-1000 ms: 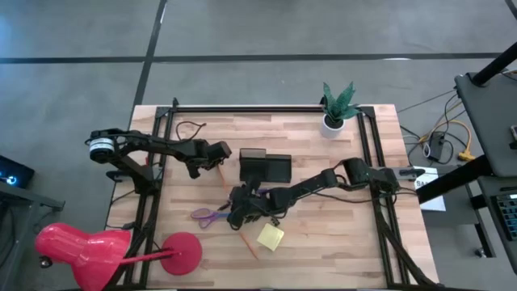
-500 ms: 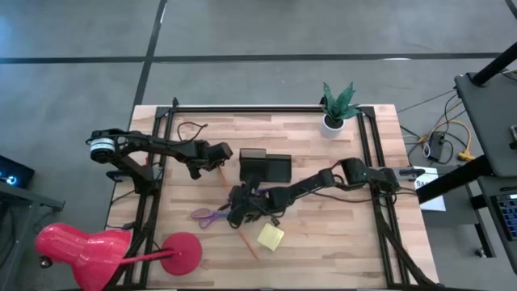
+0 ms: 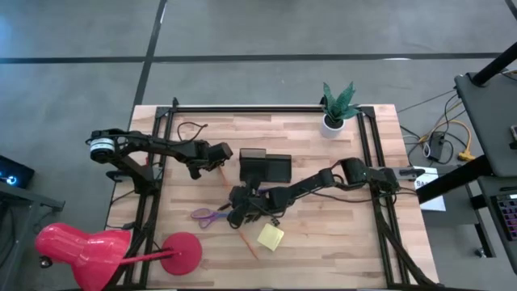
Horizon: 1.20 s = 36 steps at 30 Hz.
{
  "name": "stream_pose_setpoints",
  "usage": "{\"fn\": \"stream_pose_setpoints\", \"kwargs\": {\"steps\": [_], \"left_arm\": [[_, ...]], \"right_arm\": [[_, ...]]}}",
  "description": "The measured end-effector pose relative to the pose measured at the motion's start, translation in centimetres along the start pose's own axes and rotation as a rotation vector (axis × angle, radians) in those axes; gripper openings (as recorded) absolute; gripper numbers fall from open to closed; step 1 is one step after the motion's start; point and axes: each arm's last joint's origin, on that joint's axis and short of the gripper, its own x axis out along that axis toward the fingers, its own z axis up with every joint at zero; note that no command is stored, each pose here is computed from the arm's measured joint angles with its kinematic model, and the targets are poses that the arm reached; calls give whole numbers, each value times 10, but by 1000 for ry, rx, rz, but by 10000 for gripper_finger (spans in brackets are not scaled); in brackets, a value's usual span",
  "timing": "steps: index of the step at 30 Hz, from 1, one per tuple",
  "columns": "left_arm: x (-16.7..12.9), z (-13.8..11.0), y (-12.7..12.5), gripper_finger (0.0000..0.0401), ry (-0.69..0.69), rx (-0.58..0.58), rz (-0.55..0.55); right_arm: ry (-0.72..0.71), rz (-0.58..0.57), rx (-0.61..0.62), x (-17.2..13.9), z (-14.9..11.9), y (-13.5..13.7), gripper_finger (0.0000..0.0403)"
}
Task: Pick and place office supplies into organizer
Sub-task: Put the top pencil into the desk organizer
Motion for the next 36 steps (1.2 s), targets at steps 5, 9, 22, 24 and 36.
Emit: {"fn": "stream_pose_setpoints", "kwargs": {"steps": [5, 9, 22, 24, 36], "left_arm": [[0, 0, 0, 0, -1, 1, 1], [0, 0, 1, 0, -3, 2, 2], [0, 0, 1, 0, -8, 6, 1], [0, 1, 1, 0, -13, 6, 0], [0, 1, 1, 0, -25, 10, 0]], "right_arm": [[-12, 6, 7, -1, 5, 2, 71], [-30, 12, 17, -2, 13, 3, 83], [-20, -17, 48, -2, 14, 0, 83], [-21, -18, 59, -2, 14, 0, 82], [-29, -82, 51, -2, 13, -3, 44]]}}
